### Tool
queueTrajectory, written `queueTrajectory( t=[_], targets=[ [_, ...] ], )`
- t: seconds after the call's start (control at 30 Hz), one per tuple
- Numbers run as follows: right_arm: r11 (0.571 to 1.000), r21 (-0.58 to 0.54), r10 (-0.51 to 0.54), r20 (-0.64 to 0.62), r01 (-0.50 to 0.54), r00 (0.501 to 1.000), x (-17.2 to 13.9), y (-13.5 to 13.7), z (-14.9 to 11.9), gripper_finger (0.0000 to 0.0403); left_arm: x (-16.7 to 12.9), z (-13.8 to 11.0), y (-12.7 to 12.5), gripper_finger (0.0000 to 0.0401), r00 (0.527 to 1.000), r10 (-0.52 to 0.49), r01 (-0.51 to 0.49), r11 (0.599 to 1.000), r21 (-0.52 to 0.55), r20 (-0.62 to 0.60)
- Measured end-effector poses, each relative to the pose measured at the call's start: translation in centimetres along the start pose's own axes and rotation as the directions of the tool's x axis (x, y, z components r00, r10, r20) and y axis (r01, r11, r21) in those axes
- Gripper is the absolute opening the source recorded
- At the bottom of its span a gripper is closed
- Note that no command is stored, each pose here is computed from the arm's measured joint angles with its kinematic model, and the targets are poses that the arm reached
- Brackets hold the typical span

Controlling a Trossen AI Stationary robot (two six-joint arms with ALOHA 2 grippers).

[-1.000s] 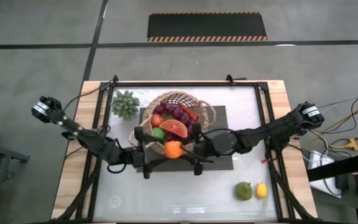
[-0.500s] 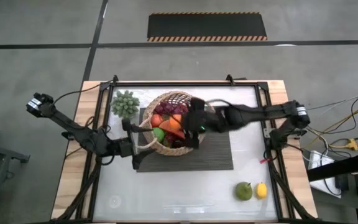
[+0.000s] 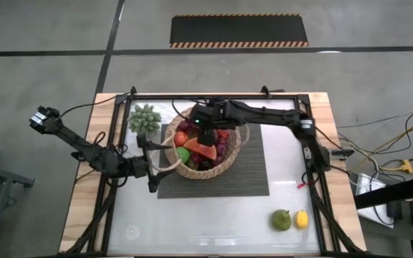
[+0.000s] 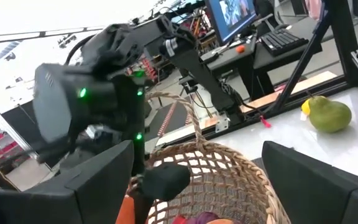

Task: Build produce basket
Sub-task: Put the orange into the brown basket, then put the green pear into the brown basket

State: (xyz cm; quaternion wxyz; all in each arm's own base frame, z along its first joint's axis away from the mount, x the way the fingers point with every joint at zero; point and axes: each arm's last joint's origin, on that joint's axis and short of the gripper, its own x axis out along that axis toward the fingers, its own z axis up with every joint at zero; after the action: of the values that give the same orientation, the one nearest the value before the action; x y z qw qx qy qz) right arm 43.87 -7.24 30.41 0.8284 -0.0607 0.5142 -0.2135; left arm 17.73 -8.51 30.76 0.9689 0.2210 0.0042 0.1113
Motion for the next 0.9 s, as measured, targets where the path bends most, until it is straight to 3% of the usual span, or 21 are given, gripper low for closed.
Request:
queueTrajectory(
  t=[0.17,0.3,0.6,0.9],
  targets=[
    [1.000,-0.007,-0.012,-0.161,0.011,0.987,1.4,-0.6,0.1,0.0242,0.0,0.0,0.0,0.0336,1.000,0.001,-0.001,1.000,0.025,0.002],
    [0.999,-0.030,-0.019,-0.221,0.012,0.975,2.4,-0.3,0.3,0.0245,0.0,0.1,0.0,0.0336,1.000,0.001,-0.002,0.999,0.047,0.003],
    [1.000,-0.026,-0.017,-0.224,0.012,0.975,2.5,-0.2,0.3,0.0304,0.0,0.1,0.1,0.0336,1.000,0.002,-0.002,0.999,0.051,0.004],
    [1.000,0.008,-0.003,-0.156,0.004,0.988,-0.6,-0.4,0.6,0.0339,0.0,0.1,0.0,0.0336,1.000,0.001,-0.001,0.999,0.053,0.003]
  ],
)
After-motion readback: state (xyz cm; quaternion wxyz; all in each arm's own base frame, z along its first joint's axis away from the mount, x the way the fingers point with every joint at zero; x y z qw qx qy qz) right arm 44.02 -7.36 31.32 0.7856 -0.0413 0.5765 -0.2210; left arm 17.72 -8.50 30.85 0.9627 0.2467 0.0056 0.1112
